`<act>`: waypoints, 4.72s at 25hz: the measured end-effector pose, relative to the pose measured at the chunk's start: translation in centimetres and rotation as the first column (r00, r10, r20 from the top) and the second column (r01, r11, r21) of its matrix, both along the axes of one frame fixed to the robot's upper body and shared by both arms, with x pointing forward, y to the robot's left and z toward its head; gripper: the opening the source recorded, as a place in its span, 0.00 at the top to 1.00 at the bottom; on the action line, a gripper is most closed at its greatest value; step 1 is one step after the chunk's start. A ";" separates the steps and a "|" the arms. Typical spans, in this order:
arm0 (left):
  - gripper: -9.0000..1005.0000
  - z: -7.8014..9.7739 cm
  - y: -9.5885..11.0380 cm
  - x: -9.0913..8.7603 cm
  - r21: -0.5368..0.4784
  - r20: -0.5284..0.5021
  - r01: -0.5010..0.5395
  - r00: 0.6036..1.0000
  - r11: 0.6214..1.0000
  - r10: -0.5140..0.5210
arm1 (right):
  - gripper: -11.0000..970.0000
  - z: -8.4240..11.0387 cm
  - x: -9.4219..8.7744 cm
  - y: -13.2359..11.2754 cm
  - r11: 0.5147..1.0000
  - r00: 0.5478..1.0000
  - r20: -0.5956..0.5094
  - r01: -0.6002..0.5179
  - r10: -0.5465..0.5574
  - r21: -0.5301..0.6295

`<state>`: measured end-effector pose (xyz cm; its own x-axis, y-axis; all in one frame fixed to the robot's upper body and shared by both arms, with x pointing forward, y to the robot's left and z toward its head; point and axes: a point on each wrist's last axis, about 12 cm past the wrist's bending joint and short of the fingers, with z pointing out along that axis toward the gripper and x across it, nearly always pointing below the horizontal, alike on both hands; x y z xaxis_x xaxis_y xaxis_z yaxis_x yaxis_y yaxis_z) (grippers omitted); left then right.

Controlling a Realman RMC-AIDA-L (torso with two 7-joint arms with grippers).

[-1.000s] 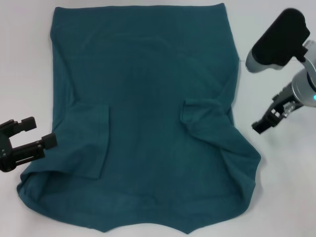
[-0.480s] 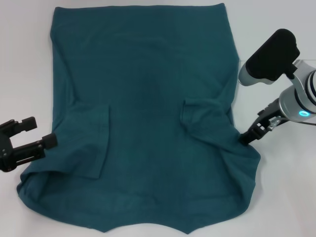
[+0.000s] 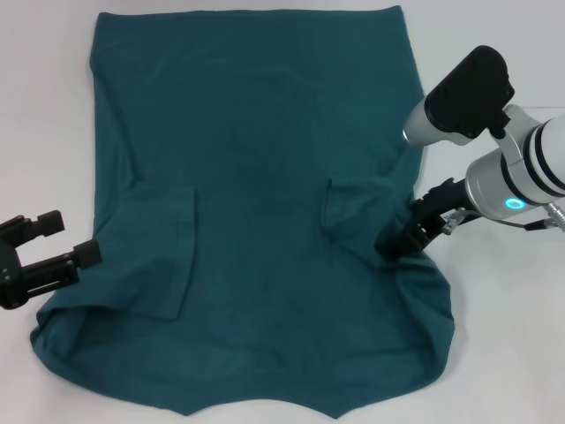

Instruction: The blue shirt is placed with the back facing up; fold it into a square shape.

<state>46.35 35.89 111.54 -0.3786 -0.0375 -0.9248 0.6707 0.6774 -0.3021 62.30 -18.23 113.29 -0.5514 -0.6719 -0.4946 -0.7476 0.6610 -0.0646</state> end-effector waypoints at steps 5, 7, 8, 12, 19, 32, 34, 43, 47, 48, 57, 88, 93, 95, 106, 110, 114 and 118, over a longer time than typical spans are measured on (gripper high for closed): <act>0.13 0.0 0.0 0.0 0.002 0.000 -0.002 1.000 1.000 0.002 | 0.02 0.3 -0.2 0.9 0.998 0.999 -0.011 -0.040 0.040 0.057; 0.13 0.0 0.1 -0.1 0.002 0.000 -0.002 1.000 1.000 0.002 | 0.02 0.4 -0.4 1.3 0.995 0.998 -0.023 -0.064 0.066 0.073; 0.13 0.0 0.1 -0.1 0.003 0.001 -0.002 1.000 1.000 0.002 | 0.02 0.5 -0.5 1.5 0.994 0.996 -0.027 -0.077 0.079 0.081; 0.13 0.0 0.1 -0.1 0.005 0.003 -0.002 1.000 1.000 0.002 | 0.02 0.7 -0.6 1.9 0.990 0.994 -0.026 -0.100 0.104 0.104; 0.13 -0.2 0.3 -0.3 0.003 0.005 -0.013 1.000 1.000 0.013 | 0.02 1.2 -0.6 1.9 0.982 0.993 -0.015 -0.111 0.114 0.151; 0.13 -0.8 2.6 -0.8 0.049 -0.263 -0.183 0.946 0.982 0.190 | 0.02 3.4 -0.5 0.1 0.979 0.997 0.018 -0.080 0.078 0.187; 0.13 -1.4 3.0 -0.4 0.097 -0.319 -0.229 0.915 0.969 0.248 | 0.02 3.4 -0.5 0.1 0.979 0.997 0.018 -0.081 0.079 0.186; 0.13 -2.5 2.9 1.5 0.241 -0.437 -0.240 0.838 0.940 0.326 | 0.02 3.3 -0.6 0.2 0.979 0.997 0.017 -0.083 0.082 0.185; 0.13 -2.4 2.7 1.9 0.261 -0.465 -0.227 0.822 0.938 0.328 | 0.02 3.2 -0.6 0.0 0.979 0.997 0.015 -0.078 0.077 0.187; 0.13 -2.3 2.6 1.9 0.264 -0.470 -0.223 0.820 0.938 0.327 | 0.02 3.2 -0.6 0.0 0.979 0.997 0.015 -0.077 0.076 0.187; 0.13 -2.4 1.0 3.1 0.307 -0.528 -0.161 0.791 0.938 0.309 | 0.02 3.2 -0.6 -0.1 0.979 0.997 0.017 -0.077 0.075 0.186; 0.29 -2.9 -1.8 5.1 0.415 -0.500 -0.071 0.815 0.907 0.292 | 0.03 3.4 -0.8 -0.2 0.977 0.996 0.038 -0.083 0.077 0.194; 0.48 -3.0 -2.2 5.4 0.424 -0.497 -0.065 0.817 0.903 0.292 | 0.03 3.5 -0.8 -0.4 0.978 0.997 0.042 -0.077 0.070 0.196; 0.55 -3.0 -2.4 5.5 0.431 -0.495 -0.057 0.820 0.901 0.288 | 0.03 3.6 -0.8 -0.5 0.977 0.997 0.045 -0.075 0.067 0.197; 0.90 -2.7 -2.8 5.9 0.431 -0.485 -0.053 0.828 0.901 0.281 | 0.03 3.7 -1.2 -1.1 0.978 1.000 0.014 -0.029 0.027 0.208; 0.96 -2.4 -3.0 6.0 0.425 -0.490 -0.044 0.829 0.904 0.270 | 0.03 4.2 -1.9 -1.9 0.984 0.996 -0.063 0.067 -0.057 0.168; 0.96 -2.2 -3.2 6.1 0.423 -0.490 -0.036 0.832 0.906 0.262 | 0.03 4.1 -2.7 -2.9 0.983 0.977 -0.148 0.166 -0.153 0.075; 0.96 -2.0 -3.3 6.2 0.422 -0.488 -0.030 0.835 0.906 0.255 | 0.04 3.3 -3.6 -3.7 0.974 0.953 -0.222 0.220 -0.205 0.045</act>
<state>52.58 32.61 109.54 -0.8230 0.1820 -0.5381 0.3739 0.8867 -0.2721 58.69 -21.89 116.57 -0.7757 -0.4964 -0.3897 -0.5807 0.8033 0.1325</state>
